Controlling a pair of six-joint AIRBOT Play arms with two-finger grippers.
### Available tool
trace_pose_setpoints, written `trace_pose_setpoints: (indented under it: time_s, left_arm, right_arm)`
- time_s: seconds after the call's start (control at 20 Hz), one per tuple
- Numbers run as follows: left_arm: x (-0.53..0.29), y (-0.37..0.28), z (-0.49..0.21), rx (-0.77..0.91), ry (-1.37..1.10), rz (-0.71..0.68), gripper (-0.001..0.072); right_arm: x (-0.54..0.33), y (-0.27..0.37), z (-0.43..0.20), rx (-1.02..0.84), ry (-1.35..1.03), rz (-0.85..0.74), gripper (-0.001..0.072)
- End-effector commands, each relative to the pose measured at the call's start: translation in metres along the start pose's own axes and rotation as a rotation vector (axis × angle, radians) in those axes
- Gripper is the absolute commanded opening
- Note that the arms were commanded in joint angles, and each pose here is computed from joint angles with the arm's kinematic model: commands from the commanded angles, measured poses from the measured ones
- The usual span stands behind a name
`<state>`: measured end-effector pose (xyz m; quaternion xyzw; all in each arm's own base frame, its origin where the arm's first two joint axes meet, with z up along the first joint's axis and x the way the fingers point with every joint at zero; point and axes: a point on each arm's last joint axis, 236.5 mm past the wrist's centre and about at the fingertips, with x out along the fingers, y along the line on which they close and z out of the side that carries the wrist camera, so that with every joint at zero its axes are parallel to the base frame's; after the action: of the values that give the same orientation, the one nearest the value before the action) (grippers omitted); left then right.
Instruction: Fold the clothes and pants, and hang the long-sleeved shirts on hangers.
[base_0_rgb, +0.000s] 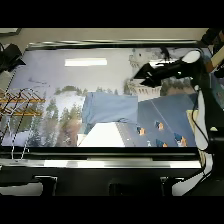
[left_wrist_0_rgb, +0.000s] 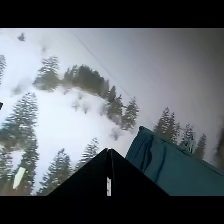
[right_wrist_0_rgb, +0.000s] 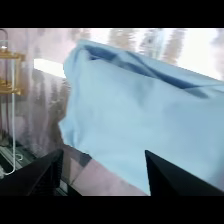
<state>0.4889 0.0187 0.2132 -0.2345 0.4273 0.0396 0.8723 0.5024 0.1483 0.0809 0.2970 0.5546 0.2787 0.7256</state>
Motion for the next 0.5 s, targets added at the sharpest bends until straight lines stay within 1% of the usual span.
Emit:
trace_pose_setpoints:
  time_s: [0.0,0.15,0.3,0.45]
  left_arm:
    - [0.0,0.001,-0.001,0.0,0.004,0.001,0.0012]
    - [0.0,0.001,-0.001,0.007,0.005,0.001,0.0013]
    - [0.001,0.001,-0.001,0.007,0.006,0.002,0.0013]
    - [0.0,0.001,-0.001,0.006,0.006,0.001,0.0013]
  right_arm:
    - [-0.024,-0.09,-0.015,0.122,0.016,-0.05,0.0597]
    - [0.012,-0.125,-0.054,0.194,0.119,-0.018,0.0596]
    - [0.049,-0.13,-0.074,0.239,0.161,0.069,0.0595]
    - [0.074,-0.135,-0.087,0.266,0.201,0.077,0.0589]
